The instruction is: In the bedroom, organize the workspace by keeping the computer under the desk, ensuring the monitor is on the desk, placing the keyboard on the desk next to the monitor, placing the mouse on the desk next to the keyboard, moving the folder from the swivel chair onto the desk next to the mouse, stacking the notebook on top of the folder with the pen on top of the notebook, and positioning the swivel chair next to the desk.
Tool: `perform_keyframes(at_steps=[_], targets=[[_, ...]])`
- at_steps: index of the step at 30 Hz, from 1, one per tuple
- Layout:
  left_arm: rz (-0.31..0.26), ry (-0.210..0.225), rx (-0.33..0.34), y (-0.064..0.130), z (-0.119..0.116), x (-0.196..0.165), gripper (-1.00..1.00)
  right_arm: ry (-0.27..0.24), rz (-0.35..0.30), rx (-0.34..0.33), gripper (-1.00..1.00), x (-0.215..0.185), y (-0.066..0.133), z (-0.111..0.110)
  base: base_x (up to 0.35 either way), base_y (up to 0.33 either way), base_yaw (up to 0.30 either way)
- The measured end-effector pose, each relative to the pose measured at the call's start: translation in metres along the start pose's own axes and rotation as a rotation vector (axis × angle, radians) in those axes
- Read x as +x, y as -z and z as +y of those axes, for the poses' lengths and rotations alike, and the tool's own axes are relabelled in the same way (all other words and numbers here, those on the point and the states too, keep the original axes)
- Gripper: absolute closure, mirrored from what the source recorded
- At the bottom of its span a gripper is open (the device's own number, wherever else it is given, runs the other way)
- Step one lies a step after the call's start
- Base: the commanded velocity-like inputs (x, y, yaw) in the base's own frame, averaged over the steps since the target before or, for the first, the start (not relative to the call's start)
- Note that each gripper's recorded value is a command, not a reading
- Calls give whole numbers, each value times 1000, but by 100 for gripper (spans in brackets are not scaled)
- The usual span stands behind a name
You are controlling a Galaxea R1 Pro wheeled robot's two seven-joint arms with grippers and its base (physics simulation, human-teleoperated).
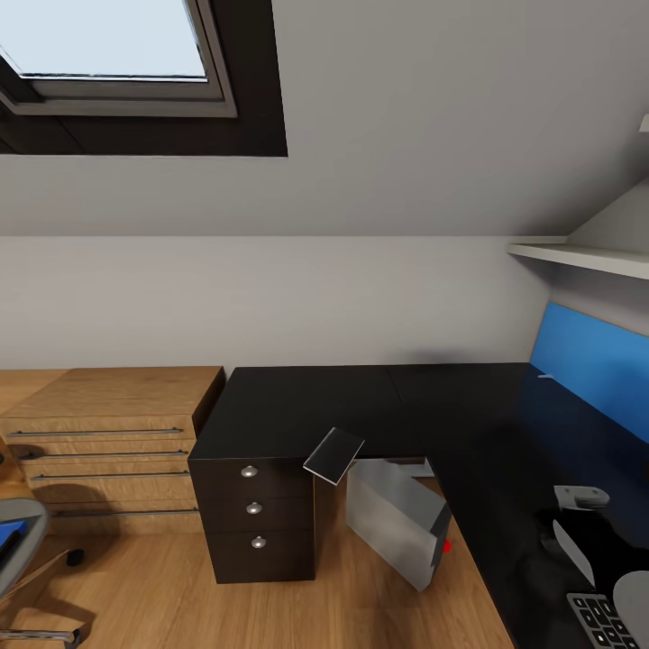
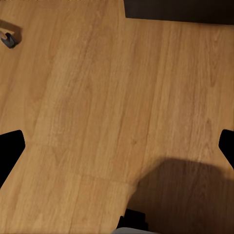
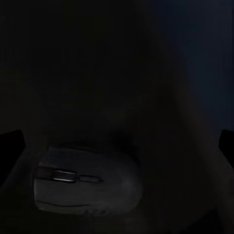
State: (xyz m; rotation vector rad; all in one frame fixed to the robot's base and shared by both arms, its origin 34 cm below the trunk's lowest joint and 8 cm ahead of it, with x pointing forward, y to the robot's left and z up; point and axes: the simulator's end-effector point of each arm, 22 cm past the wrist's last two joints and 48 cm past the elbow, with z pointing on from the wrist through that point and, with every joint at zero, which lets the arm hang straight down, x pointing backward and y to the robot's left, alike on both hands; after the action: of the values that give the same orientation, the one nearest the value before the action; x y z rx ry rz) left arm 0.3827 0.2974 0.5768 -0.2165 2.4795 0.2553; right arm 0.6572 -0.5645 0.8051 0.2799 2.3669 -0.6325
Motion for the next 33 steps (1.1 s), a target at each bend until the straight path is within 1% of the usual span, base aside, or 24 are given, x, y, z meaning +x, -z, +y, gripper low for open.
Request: perform_keyframes(at_steps=[3,6,10,11,13,14,18,19,20,21,22,23,26,29,30,31,32,33], targets=[[-4,2,0,0,0,-1,-100,-12,-66,-15,-100,-31,8,6,0,0,0],[-7,4,0,0,0,-2,-100,-25,-108,-26,-100,-50,15,12,0,0,0],[-9,5,0,0,-1,-2,-100,-44,-136,-68,-100,-64,24,39,0,0,0],[-9,5,-1,0,-1,-2,-100,-54,-142,-95,-100,-67,29,57,0,0,0],[-9,5,-1,0,0,-2,-100,-63,-146,-119,-100,-69,35,76,0,0,17],[-5,5,-4,0,1,0,-100,-73,-149,-134,-100,-70,41,97,0,0,74],[15,2,-9,1,4,10,-100,-93,-155,-151,-100,-71,55,137,0,0,161],[22,1,-11,2,5,13,-100,-104,-163,-156,-100,-71,62,154,0,0,243],[25,1,-12,2,6,15,-100,-123,-184,-161,-100,-74,72,175,-17,29,263],[10,4,-14,2,7,13,-100,-159,-222,-159,-100,-76,84,197,-47,107,268],[2,6,-15,2,7,12,-100,-176,-238,-159,-100,-75,90,208,-83,229,273],[-6,8,-17,3,7,10,-100,-204,-252,-165,-100,-65,101,228,-88,246,274],[-9,9,-21,3,8,10,-100,-220,-252,-177,-100,-53,108,247,-96,274,275],[-9,10,-24,3,9,10,-100,-219,-249,-180,-100,-38,109,258,-104,300,276],[-9,11,-25,2,9,10,-100,-209,-259,-184,-100,-29,110,267,-106,310,276],[-8,12,-26,3,9,10,-100,-199,-284,-197,-100,-21,115,280,-106,311,276],[-7,12,-26,3,9,11,-100,-195,-298,-203,-100,-19,118,286,-100,305,276],[-6,13,-26,3,9,11,-100,-192,-322,-217,-100,-16,124,296,-69,239,276]])
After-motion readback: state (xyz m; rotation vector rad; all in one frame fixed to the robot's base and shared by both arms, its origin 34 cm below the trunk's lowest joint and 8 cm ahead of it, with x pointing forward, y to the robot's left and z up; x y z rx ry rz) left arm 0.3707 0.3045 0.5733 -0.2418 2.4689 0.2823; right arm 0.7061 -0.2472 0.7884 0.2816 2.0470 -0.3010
